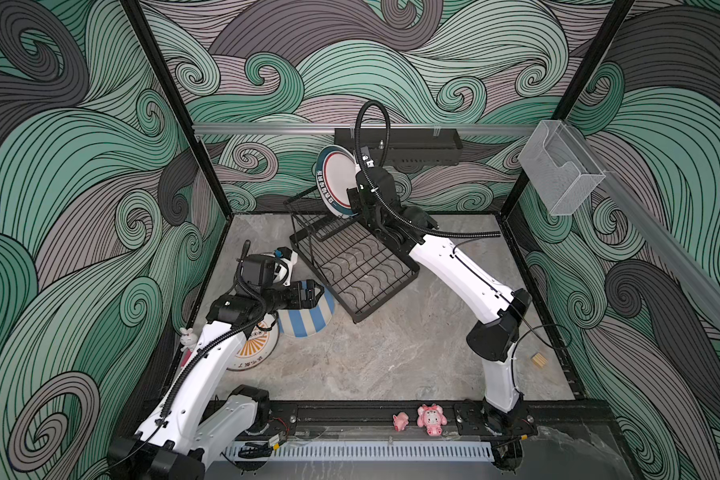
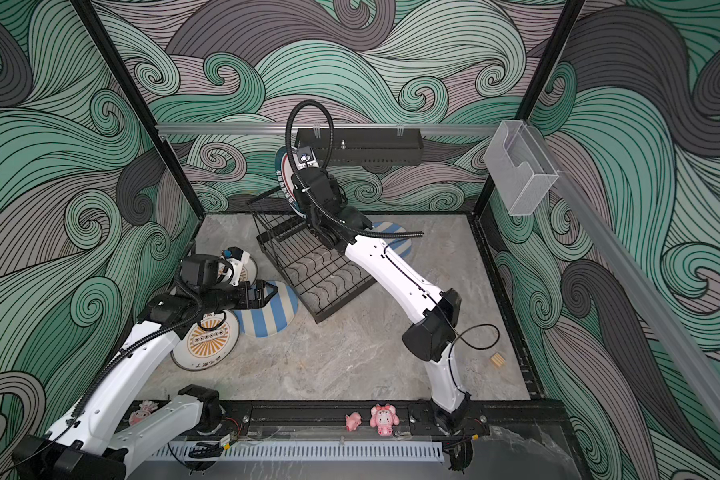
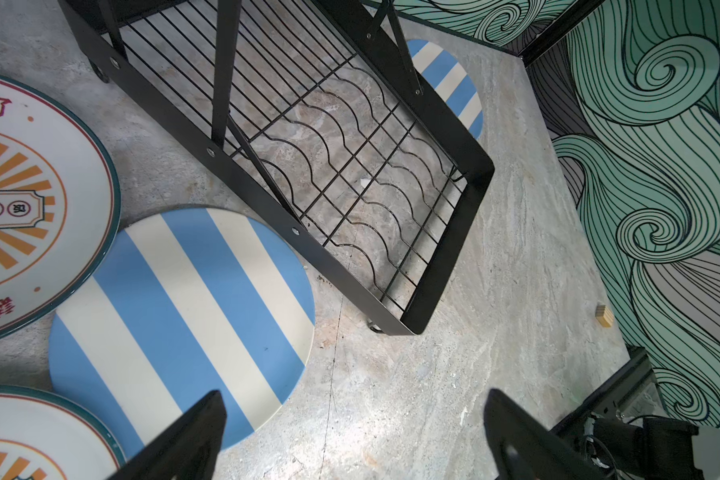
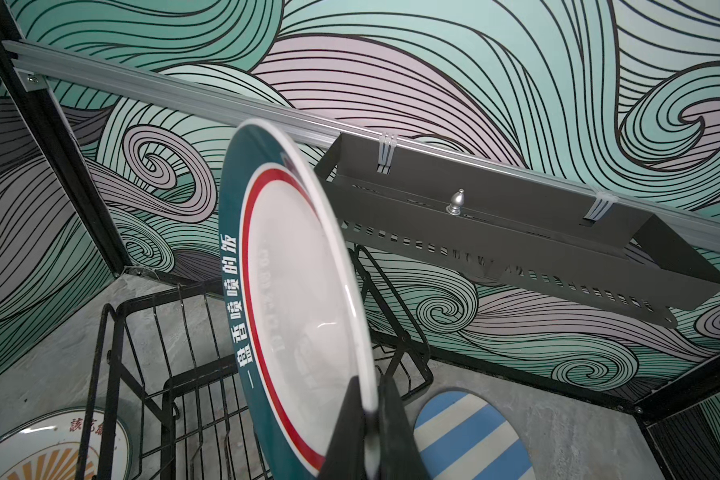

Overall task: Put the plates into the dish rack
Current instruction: 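Lower the held plate into the rack slots beside the stacked plates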

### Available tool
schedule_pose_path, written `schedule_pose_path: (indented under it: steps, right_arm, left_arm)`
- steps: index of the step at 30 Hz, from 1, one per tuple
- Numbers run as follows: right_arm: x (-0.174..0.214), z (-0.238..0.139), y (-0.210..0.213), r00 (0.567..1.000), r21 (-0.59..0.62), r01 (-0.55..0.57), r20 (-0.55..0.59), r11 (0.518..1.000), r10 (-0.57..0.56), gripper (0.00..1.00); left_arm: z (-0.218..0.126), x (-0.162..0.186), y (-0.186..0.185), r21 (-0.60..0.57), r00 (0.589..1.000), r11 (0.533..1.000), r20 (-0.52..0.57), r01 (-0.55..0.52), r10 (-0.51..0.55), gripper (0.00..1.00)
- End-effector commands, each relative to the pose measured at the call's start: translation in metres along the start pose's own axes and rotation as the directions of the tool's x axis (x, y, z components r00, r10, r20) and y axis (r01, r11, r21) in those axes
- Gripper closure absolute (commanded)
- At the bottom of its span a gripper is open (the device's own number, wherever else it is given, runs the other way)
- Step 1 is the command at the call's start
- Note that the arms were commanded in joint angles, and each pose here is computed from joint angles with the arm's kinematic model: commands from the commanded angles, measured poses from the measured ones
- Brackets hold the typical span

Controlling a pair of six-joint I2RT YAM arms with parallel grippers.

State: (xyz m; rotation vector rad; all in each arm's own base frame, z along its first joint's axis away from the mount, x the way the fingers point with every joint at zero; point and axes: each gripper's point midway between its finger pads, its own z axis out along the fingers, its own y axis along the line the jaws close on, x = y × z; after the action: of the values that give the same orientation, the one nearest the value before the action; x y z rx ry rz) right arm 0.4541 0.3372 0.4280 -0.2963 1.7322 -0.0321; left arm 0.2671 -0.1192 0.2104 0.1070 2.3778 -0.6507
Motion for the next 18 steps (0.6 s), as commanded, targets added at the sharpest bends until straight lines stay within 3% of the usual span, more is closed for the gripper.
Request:
schedule_pose_path:
  steps: [1, 18]
  right_arm:
    - [-0.039, -0.008, -0.013, 0.989, 0.063, -0.088, 0.127, 0.994, 0.080, 1.00]
    - [-0.029, -0.003, 0.015, 0.989, 0.127, 0.003, 0.149, 0.992, -0.022, 1.00]
  left_arm:
    - [-0.007, -0.008, -0.001, -0.009, 1.000, 1.000, 0.014, -0.016, 0.016, 0.01]
    - [-0.008, -0.005, -0.003, 0.005, 1.000, 1.000, 0.007, -0.006, 0.006, 0.01]
